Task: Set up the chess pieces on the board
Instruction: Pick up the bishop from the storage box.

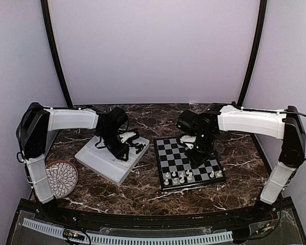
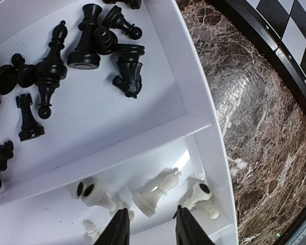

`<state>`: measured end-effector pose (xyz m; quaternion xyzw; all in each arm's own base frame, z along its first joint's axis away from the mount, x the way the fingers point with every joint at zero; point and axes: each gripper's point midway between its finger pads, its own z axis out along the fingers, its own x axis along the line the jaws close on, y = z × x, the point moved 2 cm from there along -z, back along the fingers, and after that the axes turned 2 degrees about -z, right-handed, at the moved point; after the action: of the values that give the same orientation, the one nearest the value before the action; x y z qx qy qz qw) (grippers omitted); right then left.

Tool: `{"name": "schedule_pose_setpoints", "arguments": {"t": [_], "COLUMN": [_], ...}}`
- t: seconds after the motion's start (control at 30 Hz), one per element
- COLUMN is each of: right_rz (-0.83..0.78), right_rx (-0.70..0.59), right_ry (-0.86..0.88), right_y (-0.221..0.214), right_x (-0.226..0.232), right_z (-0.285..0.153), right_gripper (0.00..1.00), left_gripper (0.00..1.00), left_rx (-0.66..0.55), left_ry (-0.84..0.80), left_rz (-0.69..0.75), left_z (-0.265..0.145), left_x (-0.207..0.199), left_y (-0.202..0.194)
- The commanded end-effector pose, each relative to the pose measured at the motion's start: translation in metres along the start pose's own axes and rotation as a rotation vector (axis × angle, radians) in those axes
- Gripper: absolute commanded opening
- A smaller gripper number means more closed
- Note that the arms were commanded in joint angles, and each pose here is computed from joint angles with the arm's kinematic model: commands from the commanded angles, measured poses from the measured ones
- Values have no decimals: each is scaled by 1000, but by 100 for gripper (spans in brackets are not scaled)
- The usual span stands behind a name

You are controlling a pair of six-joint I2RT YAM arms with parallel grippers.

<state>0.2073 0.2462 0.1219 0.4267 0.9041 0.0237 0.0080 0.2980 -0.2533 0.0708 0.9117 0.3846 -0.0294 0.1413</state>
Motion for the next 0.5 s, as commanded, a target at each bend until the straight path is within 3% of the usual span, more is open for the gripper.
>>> {"name": "schedule_pose_setpoints", "arguments": {"t": [0.0,0.47], "right_rz": [0,-3], "right_rx": [-30,-26], "right_ry": [7,17], "right_y": [-2,-2], "right_x": [3,4], "right_z": [-6,0], "right_gripper": [21,21], "left_gripper": [33,31], "left_rx": [2,64], "left_ry": [-60,-40], "left_rz": [46,45], "left_z": [7,23], "left_x": [-10,-10], "left_y": [4,-25]}}
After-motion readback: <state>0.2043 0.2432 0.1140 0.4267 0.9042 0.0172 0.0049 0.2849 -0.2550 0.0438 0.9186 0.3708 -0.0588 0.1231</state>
